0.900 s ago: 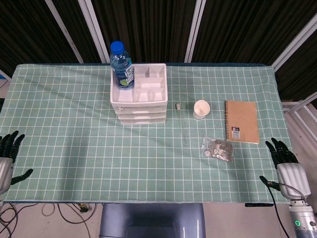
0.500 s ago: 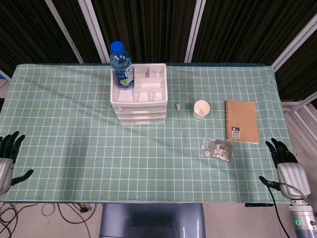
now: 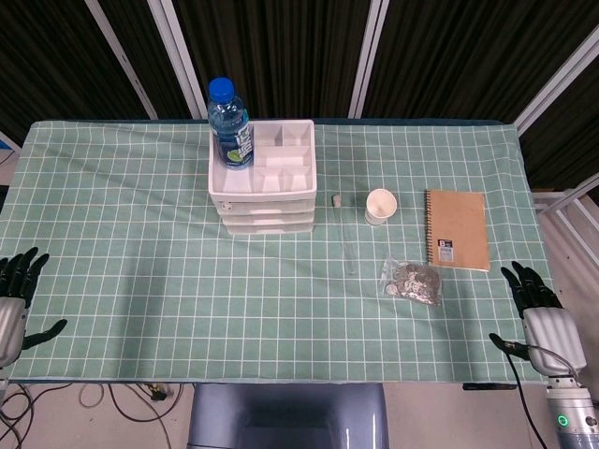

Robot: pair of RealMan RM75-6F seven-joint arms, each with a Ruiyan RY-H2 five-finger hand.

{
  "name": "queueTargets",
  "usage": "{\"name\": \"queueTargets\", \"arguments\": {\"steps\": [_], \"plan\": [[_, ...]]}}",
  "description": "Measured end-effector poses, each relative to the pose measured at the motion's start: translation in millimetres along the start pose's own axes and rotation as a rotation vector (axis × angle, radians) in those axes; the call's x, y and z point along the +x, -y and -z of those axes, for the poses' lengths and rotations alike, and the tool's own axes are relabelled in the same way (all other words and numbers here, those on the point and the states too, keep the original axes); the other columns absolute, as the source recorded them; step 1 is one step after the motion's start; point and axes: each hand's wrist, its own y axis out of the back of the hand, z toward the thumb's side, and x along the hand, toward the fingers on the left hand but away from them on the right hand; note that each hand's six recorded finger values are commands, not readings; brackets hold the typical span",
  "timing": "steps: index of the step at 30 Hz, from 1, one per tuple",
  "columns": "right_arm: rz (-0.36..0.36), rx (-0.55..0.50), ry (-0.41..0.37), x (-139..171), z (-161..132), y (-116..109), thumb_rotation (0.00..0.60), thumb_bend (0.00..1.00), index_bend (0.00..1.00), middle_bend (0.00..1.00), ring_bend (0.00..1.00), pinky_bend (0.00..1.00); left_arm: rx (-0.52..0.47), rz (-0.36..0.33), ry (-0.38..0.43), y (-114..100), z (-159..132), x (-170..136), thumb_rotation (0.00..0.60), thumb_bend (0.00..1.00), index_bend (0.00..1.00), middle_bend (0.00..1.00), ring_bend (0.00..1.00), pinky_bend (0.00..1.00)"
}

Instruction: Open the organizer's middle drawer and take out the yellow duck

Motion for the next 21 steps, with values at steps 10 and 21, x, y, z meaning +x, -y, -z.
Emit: {"name": "queueTargets", "arguments": {"steps": [10,21], "plan": [[-0.016,-0.011,0.004,1,0,1,0.6,0.07,0.0,0.0,0.0,0.23,-0.173,-0.025,0.056,-2,-42,24,0.6,0.41,0.01,0.78,0.83,0.87],[-0.034,-0.031,0.015,0,2,3,0.6,0.07,0.0,0.0,0.0,0.23,-0.477,0.2,0.052,33,-117,52,0.6,0.46,0.05,0.95,0.98,1.0]]}}
